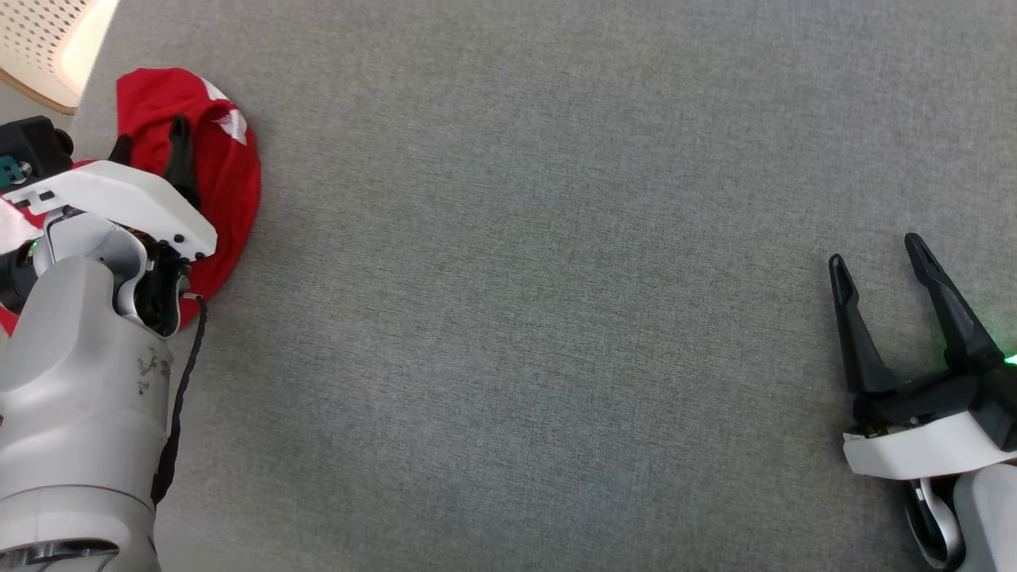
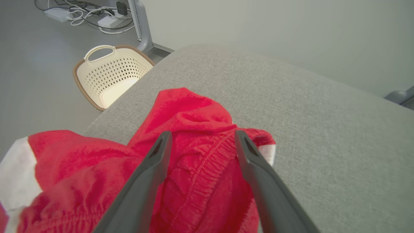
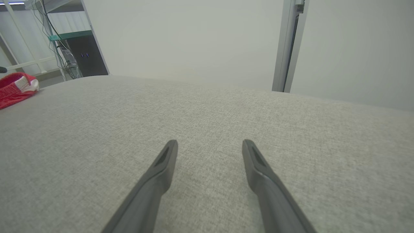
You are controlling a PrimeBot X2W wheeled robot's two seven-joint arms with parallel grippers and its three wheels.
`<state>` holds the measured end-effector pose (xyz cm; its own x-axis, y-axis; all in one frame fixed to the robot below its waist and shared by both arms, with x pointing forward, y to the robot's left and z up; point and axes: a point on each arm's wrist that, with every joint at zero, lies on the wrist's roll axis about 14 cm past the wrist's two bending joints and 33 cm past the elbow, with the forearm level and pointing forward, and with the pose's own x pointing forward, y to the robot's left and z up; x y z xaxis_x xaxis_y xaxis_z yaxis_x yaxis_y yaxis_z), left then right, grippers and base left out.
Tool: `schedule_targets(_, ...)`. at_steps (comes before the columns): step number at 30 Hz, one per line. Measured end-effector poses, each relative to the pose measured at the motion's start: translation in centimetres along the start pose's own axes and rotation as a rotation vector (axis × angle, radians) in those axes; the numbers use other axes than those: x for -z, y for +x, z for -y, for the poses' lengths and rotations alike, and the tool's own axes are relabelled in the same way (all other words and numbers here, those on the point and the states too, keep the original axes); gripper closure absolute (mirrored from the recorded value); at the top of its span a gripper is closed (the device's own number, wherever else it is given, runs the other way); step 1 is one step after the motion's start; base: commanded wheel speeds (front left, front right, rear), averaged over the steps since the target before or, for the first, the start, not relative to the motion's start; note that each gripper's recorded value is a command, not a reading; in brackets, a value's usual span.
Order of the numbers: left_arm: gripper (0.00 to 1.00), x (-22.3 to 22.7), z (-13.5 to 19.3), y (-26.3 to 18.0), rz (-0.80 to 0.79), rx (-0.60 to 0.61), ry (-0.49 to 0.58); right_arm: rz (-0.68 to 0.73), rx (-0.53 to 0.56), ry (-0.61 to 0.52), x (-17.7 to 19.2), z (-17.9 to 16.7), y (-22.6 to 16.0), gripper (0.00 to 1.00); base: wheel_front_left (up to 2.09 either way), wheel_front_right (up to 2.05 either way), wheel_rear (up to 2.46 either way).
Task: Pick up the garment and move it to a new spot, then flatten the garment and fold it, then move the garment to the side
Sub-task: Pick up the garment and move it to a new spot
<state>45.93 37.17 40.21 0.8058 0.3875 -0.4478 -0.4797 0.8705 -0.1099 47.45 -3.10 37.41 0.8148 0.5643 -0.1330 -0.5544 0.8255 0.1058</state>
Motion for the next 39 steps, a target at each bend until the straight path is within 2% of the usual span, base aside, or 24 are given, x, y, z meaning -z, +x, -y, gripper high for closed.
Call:
schedule_targets(7, 0.0, 6.4, -0.6, 2.2, -0.242, -0.045, -0.012, 0.006, 0.023, 0.022, 1.3, 0.9, 0.9, 0.0, 0.0, 0.0, 0.0)
schedule_targets(8, 0.06, 6.5, -0.6, 2.4, -0.247, -0.048, -0.017, 0.006, 0.024, 0.024, 1.4, 1.0, 0.9, 0.0, 0.0, 0.0, 0.0)
schedule_targets(9, 0.8, 6.6, -0.6, 2.5, -0.244, -0.05, -0.02, 0.008, 0.025, 0.025, 1.4, 1.0, 1.0, 0.0, 0.0, 0.0, 0.0)
schedule_targets(10, 1.0, 6.7, -0.6, 2.6, -0.238, -0.048, -0.022, 0.012, 0.027, 0.025, 1.3, 1.1, 1.1, 0.0, 0.0, 0.0, 0.0)
schedule_targets(15, 1.0, 5.5, -0.2, 2.6, -0.154, -0.037, -0.034, 0.017, 0.038, 0.025, 0.8, 1.2, 1.0, 0.0, 0.0, 0.0, 0.0)
schedule_targets(19, 1.0, 3.2, 1.0, 2.1, -0.063, -0.004, -0.112, 0.028, 0.064, 0.029, -0.4, 1.4, 0.5, 0.0, 0.0, 0.0, 0.0)
schedule_targets(28, 1.0, -4.2, 5.9, -1.9, 0.128, 0.226, -0.261, 0.061, 0.149, 0.057, -4.0, 1.0, -4.0, 0.0, 0.0, 0.0, 0.0)
schedule_targets(32, 1.0, -6.4, 7.8, -4.8, 0.181, 0.343, -0.274, 0.113, 0.19, 0.052, -6.5, 0.7, -6.8, 0.0, 0.0, 0.0, 0.0)
schedule_targets(35, 1.0, -7.2, 10.7, -6.4, 0.197, 0.448, -0.269, 0.16, 0.248, 0.038, -8.4, 1.5, -9.2, 0.0, 0.0, 0.0, 0.0)
schedule_targets(39, 1.0, -7.7, 17.1, -9.0, 0.196, 0.632, -0.274, 0.207, 0.355, 0.015, -10.1, 3.5, -13.4, 0.0, 0.0, 0.0, 0.0)
